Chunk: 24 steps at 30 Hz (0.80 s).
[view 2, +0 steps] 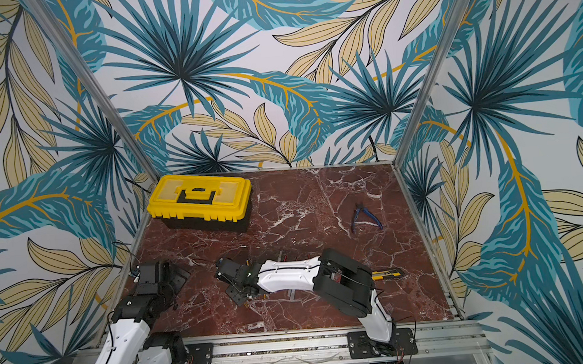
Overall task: Remove protective caps from carving knives
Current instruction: Pick up the carving knife from the center of the board.
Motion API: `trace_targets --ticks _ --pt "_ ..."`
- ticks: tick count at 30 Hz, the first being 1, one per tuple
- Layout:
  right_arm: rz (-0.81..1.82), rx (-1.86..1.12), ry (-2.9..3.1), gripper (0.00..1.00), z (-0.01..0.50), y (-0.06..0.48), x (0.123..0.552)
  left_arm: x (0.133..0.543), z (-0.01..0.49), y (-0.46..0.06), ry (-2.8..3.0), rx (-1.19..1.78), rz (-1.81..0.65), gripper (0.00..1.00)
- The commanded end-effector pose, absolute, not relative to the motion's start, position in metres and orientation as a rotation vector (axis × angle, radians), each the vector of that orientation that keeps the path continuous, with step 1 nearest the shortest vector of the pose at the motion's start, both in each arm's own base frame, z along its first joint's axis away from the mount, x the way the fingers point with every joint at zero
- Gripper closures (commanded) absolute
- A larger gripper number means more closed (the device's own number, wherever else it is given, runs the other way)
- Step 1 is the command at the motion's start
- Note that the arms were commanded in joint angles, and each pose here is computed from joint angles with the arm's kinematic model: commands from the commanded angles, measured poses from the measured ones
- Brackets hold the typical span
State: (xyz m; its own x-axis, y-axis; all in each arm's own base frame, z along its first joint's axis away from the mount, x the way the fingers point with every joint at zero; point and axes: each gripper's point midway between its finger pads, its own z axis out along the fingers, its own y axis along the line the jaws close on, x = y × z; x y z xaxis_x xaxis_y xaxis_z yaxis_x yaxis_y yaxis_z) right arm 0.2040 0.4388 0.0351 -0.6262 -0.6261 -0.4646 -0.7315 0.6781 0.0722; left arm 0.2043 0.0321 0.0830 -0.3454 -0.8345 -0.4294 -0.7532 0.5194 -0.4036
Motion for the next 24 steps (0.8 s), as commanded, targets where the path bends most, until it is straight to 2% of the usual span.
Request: trace_targets --ticks 1,6,8,12,18,24 --pt "0.275 -1.078 2.505 0.64 0.025 0.434 0.207 0.206 0.089 0.033 2.168 -1.279 -0.190 0.10" --pt "0.216 -1.076 2.528 0.66 0.018 0.436 0.213 0.207 0.091 0.032 2.162 -1.262 -0.206 0.09" --pt "0.211 -1.070 2.532 0.72 0.016 0.438 0.214 0.208 0.092 0.032 2.155 -1.260 -0.209 0.09" --pt "0.191 -1.049 2.540 0.77 0.012 0.438 0.217 0.208 0.095 0.034 2.139 -1.260 -0.214 0.09" --pt "0.204 -0.999 2.588 0.80 0.004 0.435 0.223 0.211 0.096 0.035 2.127 -1.264 -0.218 0.08" --pt "0.221 -0.944 2.628 0.90 -0.002 0.430 0.231 0.212 0.095 0.036 2.125 -1.261 -0.216 0.08"
